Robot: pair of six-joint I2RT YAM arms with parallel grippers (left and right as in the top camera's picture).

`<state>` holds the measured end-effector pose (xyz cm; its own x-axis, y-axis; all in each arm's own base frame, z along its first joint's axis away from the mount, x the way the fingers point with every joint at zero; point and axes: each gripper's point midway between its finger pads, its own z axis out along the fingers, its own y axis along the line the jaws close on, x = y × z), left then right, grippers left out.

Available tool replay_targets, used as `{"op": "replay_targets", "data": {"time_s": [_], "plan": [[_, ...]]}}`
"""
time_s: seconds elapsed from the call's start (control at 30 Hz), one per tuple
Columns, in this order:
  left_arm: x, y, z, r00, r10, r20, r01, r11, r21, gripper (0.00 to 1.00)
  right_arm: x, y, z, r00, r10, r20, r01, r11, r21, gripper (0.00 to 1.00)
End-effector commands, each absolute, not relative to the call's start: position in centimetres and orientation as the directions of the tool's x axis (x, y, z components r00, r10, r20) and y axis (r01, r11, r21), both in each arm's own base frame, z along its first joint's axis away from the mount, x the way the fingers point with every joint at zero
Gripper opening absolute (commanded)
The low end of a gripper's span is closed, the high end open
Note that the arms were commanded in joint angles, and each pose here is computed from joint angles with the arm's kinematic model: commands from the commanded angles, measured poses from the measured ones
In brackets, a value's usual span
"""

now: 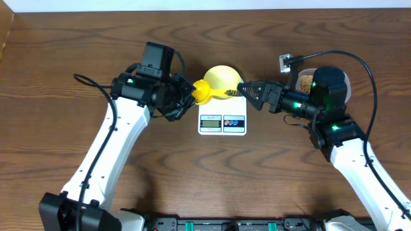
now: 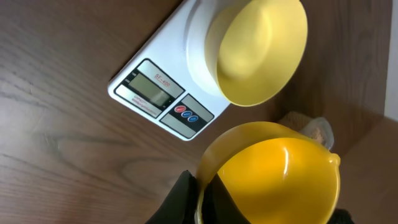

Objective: Scoop item into bowl and weigh 50g on scale
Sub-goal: 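Reach the right gripper to the scoop's cup held by left gripper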

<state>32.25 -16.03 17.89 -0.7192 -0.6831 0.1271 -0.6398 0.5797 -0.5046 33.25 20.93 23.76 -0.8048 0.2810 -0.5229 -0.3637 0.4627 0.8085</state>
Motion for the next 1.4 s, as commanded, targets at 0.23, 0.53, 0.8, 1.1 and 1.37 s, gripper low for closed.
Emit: {"op": "replay_targets", "data": {"time_s": [0.23, 0.53, 0.8, 1.1, 1.37], "plan": [[32.2, -16.4, 17.8, -0.594, -0.795, 0.128, -0.743, 0.480, -0.466, 0.07, 33.7, 22.1, 24.6, -0.780, 0.307, -0.545, -0.365, 0.484, 0.795, 0.99], [31.1, -18.5, 17.9, -0.638, -0.759, 0.131, -0.714, 0.520, -0.469, 0.07, 33.9, 22.9, 24.3, -0.779, 0.362, -0.512, -0.299, 0.504, 0.810, 0.99], [31.2, -19.5, 18.2, -0.651, -0.748, 0.130, -0.698, 0.523, -0.489, 0.07, 33.5, 23.3, 24.3, -0.823, 0.409, -0.394, -0.198, 0.443, 0.875, 0.94], [31.1, -19.7, 18.2, -0.637, -0.757, 0.148, -0.712, 0.503, -0.489, 0.07, 32.8, 24.0, 25.0, -0.850, 0.389, -0.356, -0.198, 0.389, 0.900, 0.92], [31.0, -20.0, 18.4, -0.644, -0.746, 0.168, -0.709, 0.500, -0.497, 0.07, 33.4, 23.6, 24.9, -0.830, 0.414, -0.373, -0.196, 0.410, 0.891, 0.81]]}}
